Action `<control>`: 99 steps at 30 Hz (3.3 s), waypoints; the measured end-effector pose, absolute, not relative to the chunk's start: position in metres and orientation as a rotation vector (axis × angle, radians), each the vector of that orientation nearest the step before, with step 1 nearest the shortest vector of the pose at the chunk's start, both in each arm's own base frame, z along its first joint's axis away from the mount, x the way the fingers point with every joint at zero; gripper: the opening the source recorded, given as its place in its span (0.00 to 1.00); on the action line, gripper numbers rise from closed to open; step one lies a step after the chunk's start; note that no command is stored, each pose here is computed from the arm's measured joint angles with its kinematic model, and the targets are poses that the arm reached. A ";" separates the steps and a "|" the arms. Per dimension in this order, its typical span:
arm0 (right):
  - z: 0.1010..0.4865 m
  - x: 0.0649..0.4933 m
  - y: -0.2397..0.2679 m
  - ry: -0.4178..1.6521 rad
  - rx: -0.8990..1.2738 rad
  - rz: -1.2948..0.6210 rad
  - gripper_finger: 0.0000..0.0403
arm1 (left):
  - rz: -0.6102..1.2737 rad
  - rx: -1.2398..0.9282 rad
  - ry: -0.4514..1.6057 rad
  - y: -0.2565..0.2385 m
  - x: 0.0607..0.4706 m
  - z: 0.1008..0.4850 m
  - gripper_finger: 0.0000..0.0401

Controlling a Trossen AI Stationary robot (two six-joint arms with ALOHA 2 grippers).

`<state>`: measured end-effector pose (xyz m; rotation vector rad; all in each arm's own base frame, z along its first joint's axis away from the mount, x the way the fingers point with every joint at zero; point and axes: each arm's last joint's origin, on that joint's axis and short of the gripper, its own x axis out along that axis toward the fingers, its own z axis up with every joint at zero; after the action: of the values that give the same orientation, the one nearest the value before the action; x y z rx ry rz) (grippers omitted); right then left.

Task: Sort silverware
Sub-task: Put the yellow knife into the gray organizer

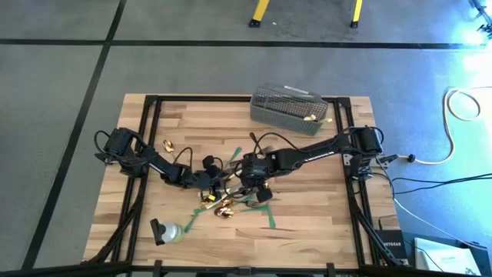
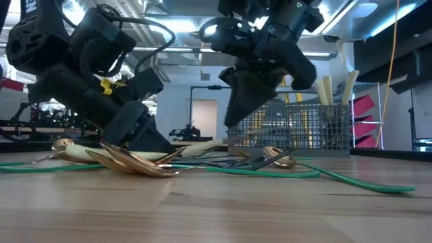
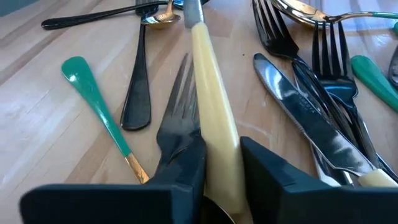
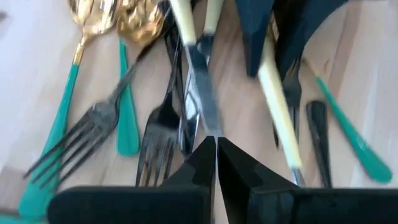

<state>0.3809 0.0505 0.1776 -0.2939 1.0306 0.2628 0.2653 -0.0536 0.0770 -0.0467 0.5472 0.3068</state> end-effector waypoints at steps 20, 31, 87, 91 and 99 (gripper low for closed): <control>0.238 0.334 0.085 1.034 -0.313 0.156 0.00 | 0.216 -0.092 0.391 -0.059 0.274 0.139 0.11; 0.231 0.338 0.090 0.934 -0.332 0.109 0.00 | 0.234 -0.049 0.483 -0.059 0.275 0.142 0.09; 0.149 0.390 0.033 0.647 -0.221 0.154 0.22 | 0.230 -0.051 0.478 -0.059 0.276 0.143 0.09; 0.149 0.389 0.033 0.652 -0.219 0.159 0.13 | 0.227 -0.052 0.476 -0.059 0.276 0.143 0.09; 0.149 0.389 0.034 0.651 -0.218 0.181 0.10 | 0.222 -0.052 0.469 -0.060 0.276 0.144 0.09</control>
<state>0.3891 0.0336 0.1489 -0.2181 0.6509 0.1805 0.2760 -0.0597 0.1439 -0.0520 0.4695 0.2218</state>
